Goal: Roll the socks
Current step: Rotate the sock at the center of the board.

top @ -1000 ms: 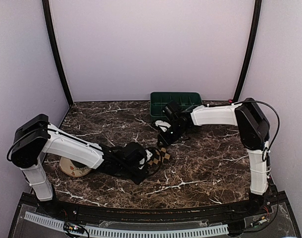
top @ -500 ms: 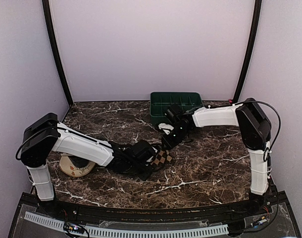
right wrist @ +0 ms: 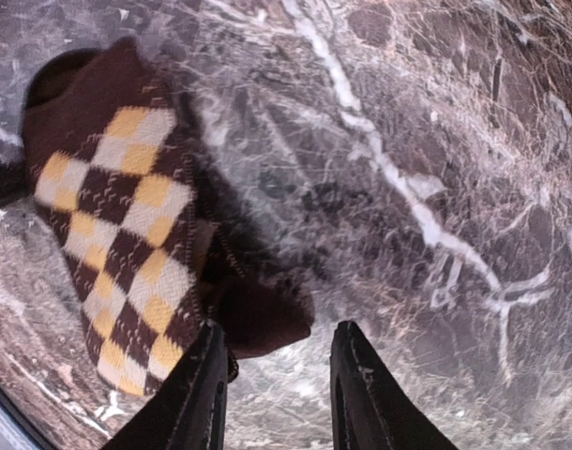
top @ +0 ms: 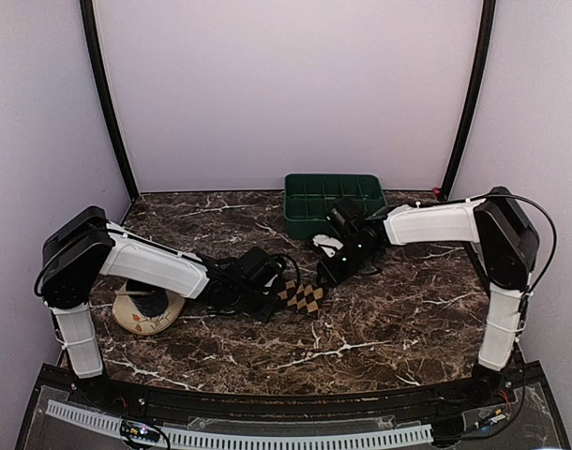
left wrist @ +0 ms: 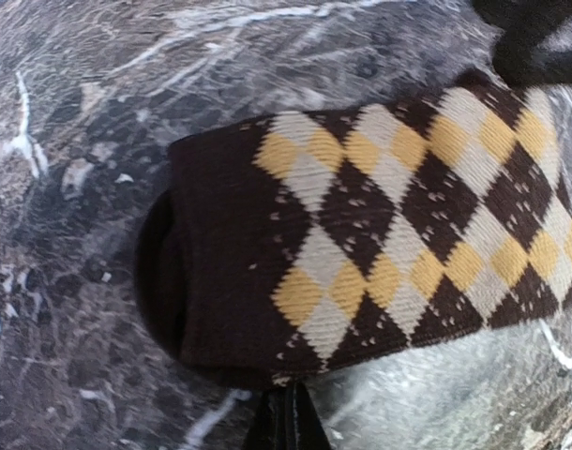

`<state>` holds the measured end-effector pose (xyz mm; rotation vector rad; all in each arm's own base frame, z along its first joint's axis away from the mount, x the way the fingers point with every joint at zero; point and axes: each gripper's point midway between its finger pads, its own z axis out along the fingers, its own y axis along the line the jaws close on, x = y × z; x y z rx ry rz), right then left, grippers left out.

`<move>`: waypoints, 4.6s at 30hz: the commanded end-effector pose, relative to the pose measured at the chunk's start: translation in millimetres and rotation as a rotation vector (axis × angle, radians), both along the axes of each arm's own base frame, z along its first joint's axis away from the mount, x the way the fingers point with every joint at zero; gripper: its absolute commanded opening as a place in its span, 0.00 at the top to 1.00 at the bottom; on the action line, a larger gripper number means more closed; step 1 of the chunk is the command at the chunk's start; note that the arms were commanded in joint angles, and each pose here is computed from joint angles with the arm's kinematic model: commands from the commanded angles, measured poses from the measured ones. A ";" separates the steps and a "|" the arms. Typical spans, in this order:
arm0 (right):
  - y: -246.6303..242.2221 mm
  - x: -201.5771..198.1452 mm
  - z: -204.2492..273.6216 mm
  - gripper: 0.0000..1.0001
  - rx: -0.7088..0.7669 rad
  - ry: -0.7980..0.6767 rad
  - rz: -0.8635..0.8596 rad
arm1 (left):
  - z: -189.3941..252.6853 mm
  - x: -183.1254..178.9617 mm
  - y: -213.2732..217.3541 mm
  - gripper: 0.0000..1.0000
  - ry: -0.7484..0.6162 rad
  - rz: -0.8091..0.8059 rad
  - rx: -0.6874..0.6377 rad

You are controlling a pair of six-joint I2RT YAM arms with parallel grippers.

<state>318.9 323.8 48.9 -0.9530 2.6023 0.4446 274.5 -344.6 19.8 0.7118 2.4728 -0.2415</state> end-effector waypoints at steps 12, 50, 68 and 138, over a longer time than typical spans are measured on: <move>-4.2 -45.9 0.4 0.66 0.127 0.075 -0.032 | -14.6 35.3 17.8 1.00 -0.027 -0.029 0.078; -27.4 -47.7 28.4 0.42 0.018 -0.295 0.132 | 81.8 50.3 -47.0 1.00 0.013 -0.348 -0.320; -15.8 -47.4 16.3 0.40 0.089 -0.259 0.250 | 31.3 75.4 -71.1 0.99 0.102 -0.301 -0.236; 67.7 -111.1 8.3 0.51 0.293 -0.082 0.576 | -51.3 83.6 -39.6 1.00 0.429 -0.419 -0.147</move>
